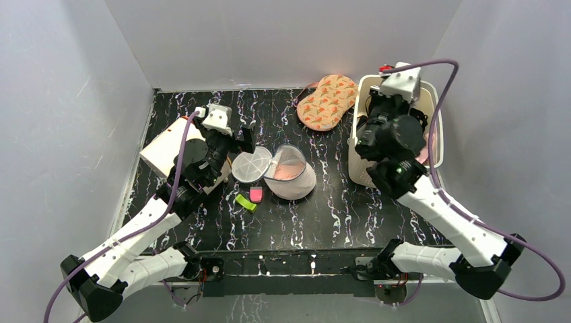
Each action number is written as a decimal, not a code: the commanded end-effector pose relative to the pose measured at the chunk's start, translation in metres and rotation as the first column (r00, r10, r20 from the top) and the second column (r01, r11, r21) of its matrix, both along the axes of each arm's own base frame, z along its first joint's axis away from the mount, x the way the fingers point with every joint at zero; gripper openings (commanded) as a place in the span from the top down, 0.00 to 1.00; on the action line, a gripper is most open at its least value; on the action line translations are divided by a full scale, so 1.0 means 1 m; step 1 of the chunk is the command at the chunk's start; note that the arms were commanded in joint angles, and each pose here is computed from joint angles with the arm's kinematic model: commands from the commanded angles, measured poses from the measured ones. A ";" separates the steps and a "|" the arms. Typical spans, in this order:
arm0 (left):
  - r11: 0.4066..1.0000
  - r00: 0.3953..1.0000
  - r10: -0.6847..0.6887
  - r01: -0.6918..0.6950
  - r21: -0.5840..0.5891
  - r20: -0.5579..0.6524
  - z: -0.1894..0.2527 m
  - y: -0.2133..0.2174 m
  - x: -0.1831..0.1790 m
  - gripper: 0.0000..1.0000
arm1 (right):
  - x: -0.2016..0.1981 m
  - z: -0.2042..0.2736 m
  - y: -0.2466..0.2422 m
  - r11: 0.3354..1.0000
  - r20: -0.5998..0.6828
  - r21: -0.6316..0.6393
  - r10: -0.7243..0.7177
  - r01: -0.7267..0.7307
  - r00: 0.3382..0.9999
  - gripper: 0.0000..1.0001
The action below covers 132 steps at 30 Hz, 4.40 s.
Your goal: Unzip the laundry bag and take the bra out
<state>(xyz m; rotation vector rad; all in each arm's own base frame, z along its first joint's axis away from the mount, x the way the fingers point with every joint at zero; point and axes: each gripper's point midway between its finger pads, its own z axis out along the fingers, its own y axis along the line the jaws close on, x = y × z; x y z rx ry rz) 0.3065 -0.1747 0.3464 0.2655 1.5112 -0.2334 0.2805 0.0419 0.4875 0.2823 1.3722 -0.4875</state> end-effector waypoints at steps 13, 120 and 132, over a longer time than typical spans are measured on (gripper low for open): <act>1.000 1.000 -0.011 0.012 -0.020 0.025 0.014 -0.002 0.000 0.01 | 0.044 -0.046 -0.067 0.956 -0.079 0.203 -0.198 0.210 0.977 1.00; 1.000 1.000 -0.024 0.024 -0.019 -0.003 0.013 -0.007 0.002 0.02 | 0.239 -0.282 -0.077 0.928 -0.411 0.214 -0.198 0.305 0.890 0.96; 1.000 1.000 -0.025 0.025 -0.019 -0.007 0.013 -0.008 0.002 0.02 | 0.212 -0.275 -0.055 0.914 -0.396 0.363 -0.026 0.183 0.918 0.41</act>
